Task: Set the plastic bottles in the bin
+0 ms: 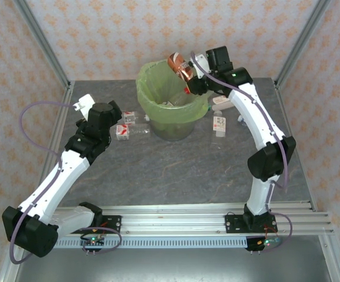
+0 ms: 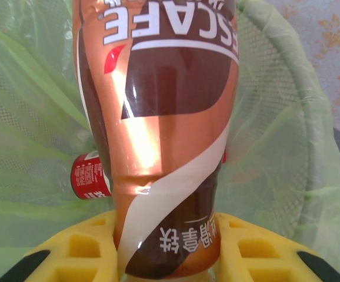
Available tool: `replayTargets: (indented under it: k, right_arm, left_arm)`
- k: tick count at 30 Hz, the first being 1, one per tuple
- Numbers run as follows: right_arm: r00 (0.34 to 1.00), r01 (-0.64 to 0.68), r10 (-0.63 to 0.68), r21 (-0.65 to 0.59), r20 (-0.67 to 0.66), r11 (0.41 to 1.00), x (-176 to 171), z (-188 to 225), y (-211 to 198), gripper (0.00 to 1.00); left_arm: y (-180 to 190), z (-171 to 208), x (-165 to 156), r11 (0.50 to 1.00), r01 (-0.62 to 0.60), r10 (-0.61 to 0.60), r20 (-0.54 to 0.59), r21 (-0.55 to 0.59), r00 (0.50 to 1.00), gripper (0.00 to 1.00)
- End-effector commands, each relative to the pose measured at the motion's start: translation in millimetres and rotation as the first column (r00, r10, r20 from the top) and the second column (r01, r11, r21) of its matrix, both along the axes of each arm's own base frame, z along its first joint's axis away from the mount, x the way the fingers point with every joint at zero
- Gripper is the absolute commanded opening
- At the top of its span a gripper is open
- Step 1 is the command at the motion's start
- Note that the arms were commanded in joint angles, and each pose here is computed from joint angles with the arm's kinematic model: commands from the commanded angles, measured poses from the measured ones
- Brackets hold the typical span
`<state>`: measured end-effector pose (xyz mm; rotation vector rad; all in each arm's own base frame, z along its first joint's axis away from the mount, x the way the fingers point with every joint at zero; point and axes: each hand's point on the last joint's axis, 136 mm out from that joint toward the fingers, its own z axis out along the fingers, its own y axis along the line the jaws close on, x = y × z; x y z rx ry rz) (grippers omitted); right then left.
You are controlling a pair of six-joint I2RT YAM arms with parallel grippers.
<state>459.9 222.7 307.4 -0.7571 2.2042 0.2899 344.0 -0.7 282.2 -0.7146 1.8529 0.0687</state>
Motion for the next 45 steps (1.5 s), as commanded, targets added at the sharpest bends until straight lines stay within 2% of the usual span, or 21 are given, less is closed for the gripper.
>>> replayTargets:
  k: [1, 11, 19, 28, 35, 37, 40, 41, 42, 45]
  right_arm:
    - [0.999, 0.025, -0.028, -0.118, -0.028, 0.993, -2, -9, -10, 0.36]
    - [0.998, 0.056, -0.06, -0.168, -0.017, 0.984, 4, -13, -5, 0.55]
    - [0.997, 0.077, -0.075, -0.125, 0.021, 0.989, -2, 11, -6, 0.59]
    - [0.991, 0.09, -0.084, -0.061, 0.105, 0.994, -31, 43, -17, 0.64]
    - [0.974, 0.112, -0.129, 0.102, 0.186, 0.989, -68, 75, -29, 0.7]
    - [0.963, 0.125, -0.157, 0.155, 0.218, 0.98, -77, 79, -34, 0.74]
    - [0.938, 0.129, -0.197, 0.24, 0.285, 0.962, -90, 80, -41, 0.84]
    - [0.922, 0.139, -0.228, 0.281, 0.312, 0.95, -92, 78, -45, 0.96]
    - [0.903, 0.15, -0.265, 0.329, 0.338, 0.932, -95, 77, -50, 0.99]
    - [0.859, 0.169, -0.357, 0.456, 0.366, 0.874, -104, 73, -62, 0.99]
  left_arm:
    - [21, -5, -13, 0.995, -0.097, 0.097, -0.004, 0.015, 0.995, 1.0]
    - [28, -8, -16, 0.993, -0.113, 0.113, -0.016, 0.018, 0.993, 1.0]
    - [24, -12, -15, 0.995, -0.098, 0.098, -0.021, -0.002, 0.995, 1.0]
    - [22, -22, -10, 0.995, -0.095, 0.094, -0.038, -0.016, 0.995, 1.0]
    - [11, -44, 3, 0.989, -0.075, 0.07, -0.042, -0.13, 0.997, 1.0]
    - [9, -49, 6, 0.985, -0.073, 0.066, -0.048, -0.158, 0.997, 1.0]
    - [9, -55, 10, 0.979, -0.081, 0.069, -0.074, -0.188, 0.995, 1.0]
    - [9, -58, 11, 0.977, -0.083, 0.067, -0.088, -0.197, 0.994, 1.0]
    - [9, -60, 13, 0.974, -0.088, 0.069, -0.098, -0.211, 0.993, 1.0]
    - [11, -68, 13, 0.958, -0.113, 0.079, -0.137, -0.263, 0.987, 1.0]
